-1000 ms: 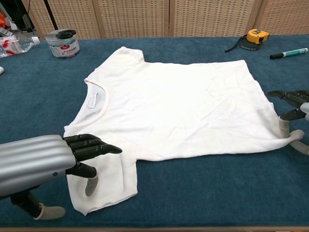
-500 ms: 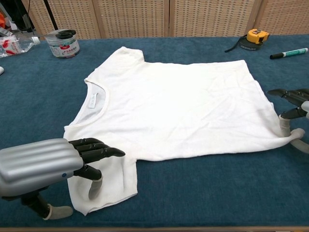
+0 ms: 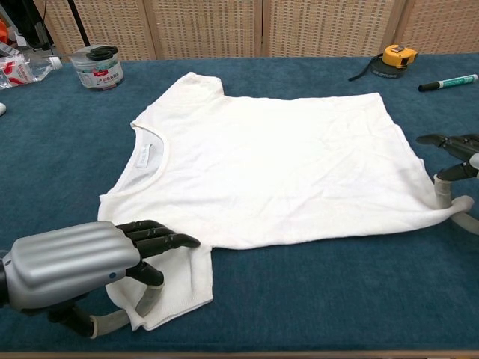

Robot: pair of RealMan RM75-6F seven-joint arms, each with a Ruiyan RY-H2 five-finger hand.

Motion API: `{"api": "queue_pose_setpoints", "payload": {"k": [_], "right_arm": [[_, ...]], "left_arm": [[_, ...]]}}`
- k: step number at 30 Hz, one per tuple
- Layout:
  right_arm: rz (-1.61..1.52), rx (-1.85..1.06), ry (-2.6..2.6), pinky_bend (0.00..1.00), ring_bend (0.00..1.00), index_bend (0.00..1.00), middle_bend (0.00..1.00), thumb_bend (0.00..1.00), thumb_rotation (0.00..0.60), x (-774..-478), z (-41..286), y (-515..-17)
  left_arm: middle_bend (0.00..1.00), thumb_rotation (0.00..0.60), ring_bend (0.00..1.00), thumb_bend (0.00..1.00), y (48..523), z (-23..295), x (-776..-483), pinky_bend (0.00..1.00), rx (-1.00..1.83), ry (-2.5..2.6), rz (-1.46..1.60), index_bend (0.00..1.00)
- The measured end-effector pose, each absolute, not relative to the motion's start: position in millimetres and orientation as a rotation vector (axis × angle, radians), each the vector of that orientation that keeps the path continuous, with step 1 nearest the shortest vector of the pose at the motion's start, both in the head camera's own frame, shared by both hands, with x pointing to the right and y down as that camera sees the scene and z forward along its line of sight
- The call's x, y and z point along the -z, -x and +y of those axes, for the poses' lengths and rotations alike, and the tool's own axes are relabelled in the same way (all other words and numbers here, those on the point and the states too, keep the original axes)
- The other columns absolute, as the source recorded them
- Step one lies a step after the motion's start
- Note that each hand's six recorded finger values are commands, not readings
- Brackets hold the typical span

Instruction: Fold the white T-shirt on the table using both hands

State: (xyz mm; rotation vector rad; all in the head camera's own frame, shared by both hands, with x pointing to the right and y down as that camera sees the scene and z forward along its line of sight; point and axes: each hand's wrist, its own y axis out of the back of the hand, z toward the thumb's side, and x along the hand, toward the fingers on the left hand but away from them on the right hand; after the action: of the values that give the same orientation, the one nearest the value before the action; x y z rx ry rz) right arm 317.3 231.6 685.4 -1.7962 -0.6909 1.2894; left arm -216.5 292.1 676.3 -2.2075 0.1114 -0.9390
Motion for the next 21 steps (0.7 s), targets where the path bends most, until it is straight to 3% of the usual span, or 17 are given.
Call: {"api": "queue_pose_setpoints", "payload": {"k": [11,21], "right_arm": [[-0.694,-1.248,1.821,0.0,0.0,0.67,0.0,0.67,0.6,-681.9,231.9,-312.6],[-0.657,-1.106,1.926,0.0,0.0,0.68,0.03,0.67,0.6,-669.3,231.7,-304.1]], "left_arm": [[0.0,0.6,0.0,0.56,222.4,285.1,-669.6,0.0,0.966,2.288,0.232,0.68],[0.0,0.6,0.0,0.57,234.8,272.2,-630.9,0.0,0.882,2.335,0.328,0.68]]}}
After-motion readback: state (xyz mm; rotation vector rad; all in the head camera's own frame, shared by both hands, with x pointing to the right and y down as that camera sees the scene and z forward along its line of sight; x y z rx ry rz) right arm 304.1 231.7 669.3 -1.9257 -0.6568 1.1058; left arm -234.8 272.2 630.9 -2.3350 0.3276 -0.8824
